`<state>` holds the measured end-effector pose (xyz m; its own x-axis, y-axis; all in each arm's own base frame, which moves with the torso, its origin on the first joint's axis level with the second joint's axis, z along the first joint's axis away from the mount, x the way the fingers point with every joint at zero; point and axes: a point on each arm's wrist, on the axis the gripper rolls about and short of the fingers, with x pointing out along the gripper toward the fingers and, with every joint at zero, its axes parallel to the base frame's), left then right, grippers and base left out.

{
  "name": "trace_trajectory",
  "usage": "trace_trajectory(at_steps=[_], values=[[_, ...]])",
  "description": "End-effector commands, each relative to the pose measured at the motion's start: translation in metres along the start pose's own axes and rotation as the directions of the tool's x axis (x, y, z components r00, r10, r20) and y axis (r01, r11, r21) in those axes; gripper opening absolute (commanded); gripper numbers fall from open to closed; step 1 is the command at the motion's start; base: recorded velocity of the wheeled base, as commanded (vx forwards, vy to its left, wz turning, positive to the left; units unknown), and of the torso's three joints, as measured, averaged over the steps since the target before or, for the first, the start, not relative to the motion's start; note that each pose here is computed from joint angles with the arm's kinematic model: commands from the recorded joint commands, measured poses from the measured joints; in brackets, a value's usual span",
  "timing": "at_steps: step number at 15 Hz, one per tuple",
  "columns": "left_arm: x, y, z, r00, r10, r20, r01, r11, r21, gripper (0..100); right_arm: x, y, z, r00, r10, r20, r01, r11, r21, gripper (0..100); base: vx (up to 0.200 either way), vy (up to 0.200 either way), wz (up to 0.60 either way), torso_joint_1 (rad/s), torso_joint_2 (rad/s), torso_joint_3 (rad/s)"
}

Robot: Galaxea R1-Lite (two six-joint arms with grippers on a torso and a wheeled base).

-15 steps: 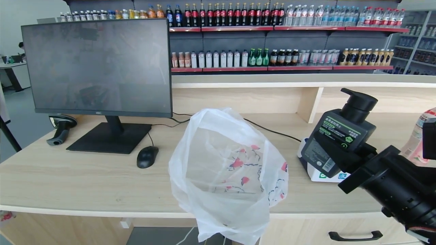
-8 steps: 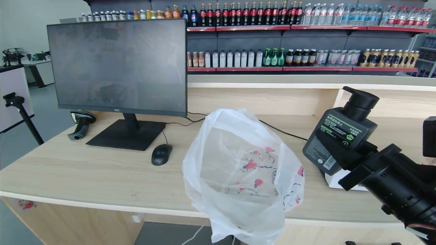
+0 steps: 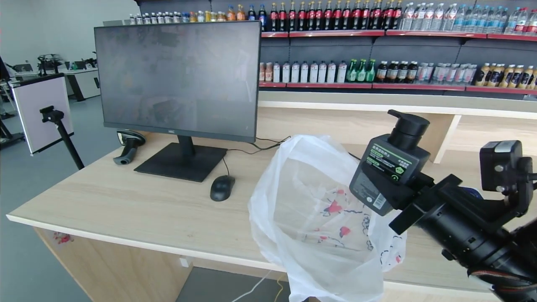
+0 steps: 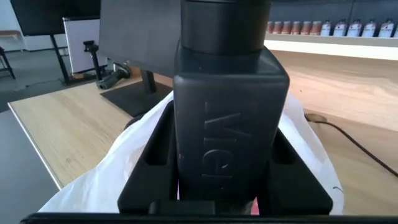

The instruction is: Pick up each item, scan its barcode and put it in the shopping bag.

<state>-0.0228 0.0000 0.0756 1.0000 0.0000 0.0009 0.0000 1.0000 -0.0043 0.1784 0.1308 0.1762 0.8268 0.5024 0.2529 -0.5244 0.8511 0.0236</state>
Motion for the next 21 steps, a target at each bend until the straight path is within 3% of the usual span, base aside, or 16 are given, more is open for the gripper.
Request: trace_trajectory(at_steps=[1,7,21], values=[[0.000,0.000,0.000,1.000,0.000,0.001,0.000,1.000,-0.002,100,0.016,0.011,-0.016,0.998,0.036,-0.044,-0.036,0.999,0.004,0,0.000,0.000,0.00,0.000,0.00,0.000],[0.000,0.000,0.000,1.000,0.002,0.001,-0.002,1.000,-0.005,100,0.043,0.030,-0.058,0.984,0.090,-0.152,-0.093,0.996,-0.007,0,0.000,0.000,0.00,0.000,0.00,0.000],[0.000,0.000,0.000,1.000,0.002,0.001,-0.002,1.000,-0.008,100,0.073,0.032,-0.091,0.978,0.078,-0.193,-0.084,0.996,-0.022,0,0.000,0.000,0.00,0.000,0.00,0.000]])
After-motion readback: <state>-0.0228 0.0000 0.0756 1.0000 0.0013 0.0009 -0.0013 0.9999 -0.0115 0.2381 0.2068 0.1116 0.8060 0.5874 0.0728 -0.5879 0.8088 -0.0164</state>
